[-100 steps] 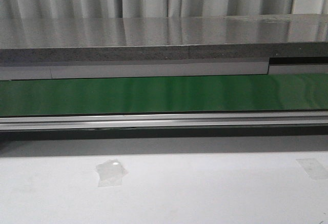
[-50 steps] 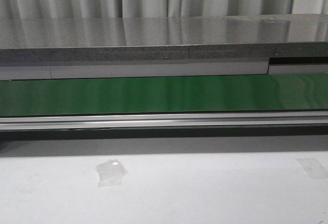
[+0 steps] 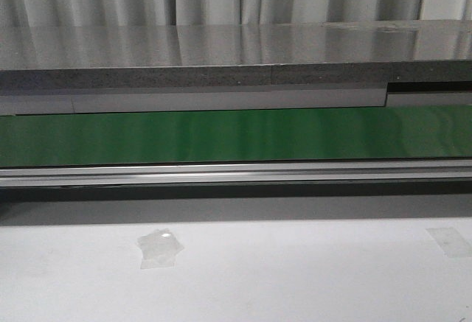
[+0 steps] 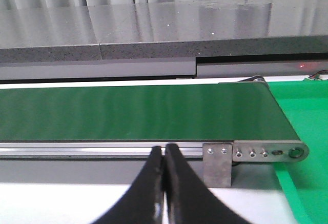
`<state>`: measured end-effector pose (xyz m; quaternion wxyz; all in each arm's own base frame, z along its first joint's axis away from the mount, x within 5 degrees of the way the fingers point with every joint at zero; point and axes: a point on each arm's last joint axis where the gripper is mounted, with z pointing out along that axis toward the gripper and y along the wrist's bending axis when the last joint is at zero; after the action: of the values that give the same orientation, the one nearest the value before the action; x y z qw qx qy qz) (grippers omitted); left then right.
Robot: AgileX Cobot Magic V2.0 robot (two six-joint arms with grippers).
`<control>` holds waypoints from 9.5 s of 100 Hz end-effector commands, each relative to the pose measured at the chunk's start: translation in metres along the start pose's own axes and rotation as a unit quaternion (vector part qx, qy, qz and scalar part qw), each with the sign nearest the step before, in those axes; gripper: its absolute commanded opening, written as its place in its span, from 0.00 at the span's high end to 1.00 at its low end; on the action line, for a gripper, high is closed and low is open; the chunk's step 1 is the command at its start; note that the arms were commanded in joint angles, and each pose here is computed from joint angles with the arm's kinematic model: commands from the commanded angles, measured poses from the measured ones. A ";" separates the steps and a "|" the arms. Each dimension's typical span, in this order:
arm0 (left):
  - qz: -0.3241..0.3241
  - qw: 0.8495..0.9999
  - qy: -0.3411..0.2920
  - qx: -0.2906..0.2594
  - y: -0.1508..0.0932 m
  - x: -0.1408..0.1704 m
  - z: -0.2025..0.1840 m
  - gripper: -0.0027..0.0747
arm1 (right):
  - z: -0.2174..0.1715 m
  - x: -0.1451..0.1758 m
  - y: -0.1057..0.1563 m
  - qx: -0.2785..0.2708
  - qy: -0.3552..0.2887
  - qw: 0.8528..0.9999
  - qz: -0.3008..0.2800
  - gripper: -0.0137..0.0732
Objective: Move button from left to right
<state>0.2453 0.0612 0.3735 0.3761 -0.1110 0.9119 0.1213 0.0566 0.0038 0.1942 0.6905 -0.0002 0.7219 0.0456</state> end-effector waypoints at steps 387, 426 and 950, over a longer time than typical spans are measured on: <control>0.067 0.976 0.143 0.153 -0.026 -0.022 0.147 0.89 | -0.002 -0.013 0.001 -0.003 -0.054 0.999 0.000 0.92; 0.110 0.969 0.138 0.173 -0.050 -0.020 0.145 0.89 | -0.002 -0.013 0.001 -0.003 -0.054 0.999 0.000 0.92; 0.005 0.898 -0.412 0.154 -0.018 0.177 -0.081 0.99 | 0.029 -0.155 0.012 0.003 0.195 0.981 0.007 0.92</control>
<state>0.0748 -0.0034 0.2861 0.7019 0.0342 0.7113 0.0130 0.0756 0.0065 0.3250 0.5376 -0.0018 0.8420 0.0442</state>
